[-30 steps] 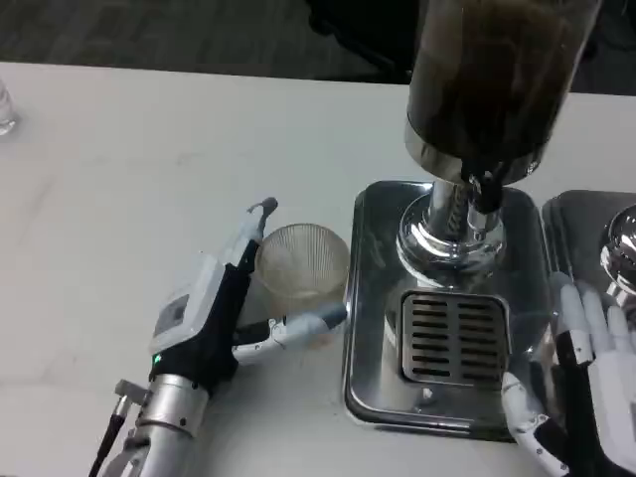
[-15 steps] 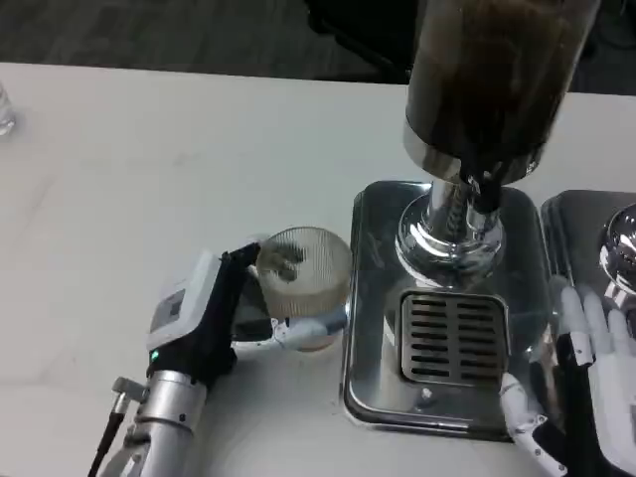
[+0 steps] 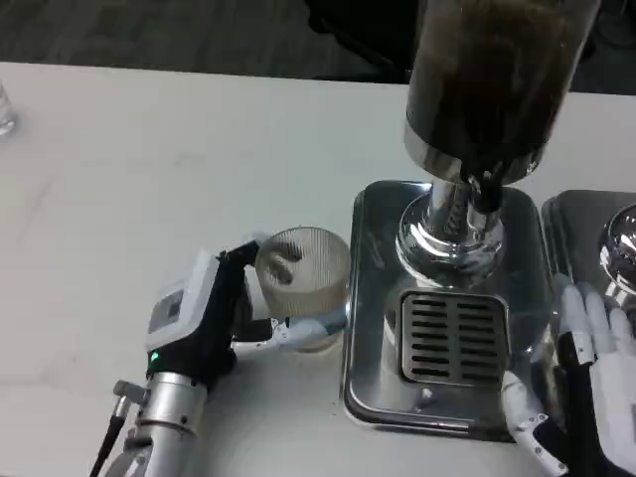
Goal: Grasp the cup under the faucet to collect the drink, then remove the cup.
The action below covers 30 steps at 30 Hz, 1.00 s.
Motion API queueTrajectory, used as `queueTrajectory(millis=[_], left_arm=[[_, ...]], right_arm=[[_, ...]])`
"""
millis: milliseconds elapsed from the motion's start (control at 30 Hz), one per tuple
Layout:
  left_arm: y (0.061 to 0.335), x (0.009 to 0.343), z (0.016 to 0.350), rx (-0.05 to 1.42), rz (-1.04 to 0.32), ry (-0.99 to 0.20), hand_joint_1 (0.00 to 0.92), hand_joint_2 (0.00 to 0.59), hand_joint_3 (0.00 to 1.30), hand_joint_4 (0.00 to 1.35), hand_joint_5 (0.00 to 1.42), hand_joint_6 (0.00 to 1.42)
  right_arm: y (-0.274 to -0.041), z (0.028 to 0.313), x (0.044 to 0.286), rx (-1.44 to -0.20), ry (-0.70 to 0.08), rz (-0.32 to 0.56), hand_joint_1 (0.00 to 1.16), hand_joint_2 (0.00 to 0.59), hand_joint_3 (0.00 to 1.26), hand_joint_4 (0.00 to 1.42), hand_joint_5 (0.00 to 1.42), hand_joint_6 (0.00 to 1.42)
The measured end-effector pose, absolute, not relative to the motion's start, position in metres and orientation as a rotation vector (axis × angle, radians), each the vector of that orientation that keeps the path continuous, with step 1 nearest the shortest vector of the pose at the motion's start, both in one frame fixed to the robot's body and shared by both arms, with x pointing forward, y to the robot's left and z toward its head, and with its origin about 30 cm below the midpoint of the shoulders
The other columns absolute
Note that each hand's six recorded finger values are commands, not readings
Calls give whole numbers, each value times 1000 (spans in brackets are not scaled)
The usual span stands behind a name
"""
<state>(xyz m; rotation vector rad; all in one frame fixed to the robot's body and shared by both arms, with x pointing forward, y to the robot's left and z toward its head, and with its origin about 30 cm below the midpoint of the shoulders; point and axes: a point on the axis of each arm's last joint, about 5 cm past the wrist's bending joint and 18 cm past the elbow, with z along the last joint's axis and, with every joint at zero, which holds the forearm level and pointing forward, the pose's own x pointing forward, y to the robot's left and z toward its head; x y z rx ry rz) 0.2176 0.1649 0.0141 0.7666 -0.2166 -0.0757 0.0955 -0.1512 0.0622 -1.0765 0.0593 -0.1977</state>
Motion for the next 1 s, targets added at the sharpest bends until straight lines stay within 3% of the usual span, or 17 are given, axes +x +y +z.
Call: queueTrajectory(millis=[67,200,567,767,1000], left_arm=[[165,218,15,765,-67,-223,553,34,945,1137,1270,1305],[165,221,19,758,-64,-263,511,31,925,1112,1235,1273],[157,229,33,741,-97,-406,504,18,914,1112,1218,1294],[137,228,31,784,-259,-458,505,14,912,1112,1216,1297],[117,233,33,831,-351,-503,505,13,911,1098,1216,1300]], right_arm=[[-152,62,96,-1077,58,-202,225,519,25,0,0,93],[-153,63,97,-1086,50,-214,225,519,25,0,0,94],[-155,60,100,-1110,32,-235,226,519,25,0,0,42],[-155,60,101,-1100,40,-290,226,519,25,0,0,22],[-161,58,96,-1117,79,-358,226,519,25,0,0,21]])
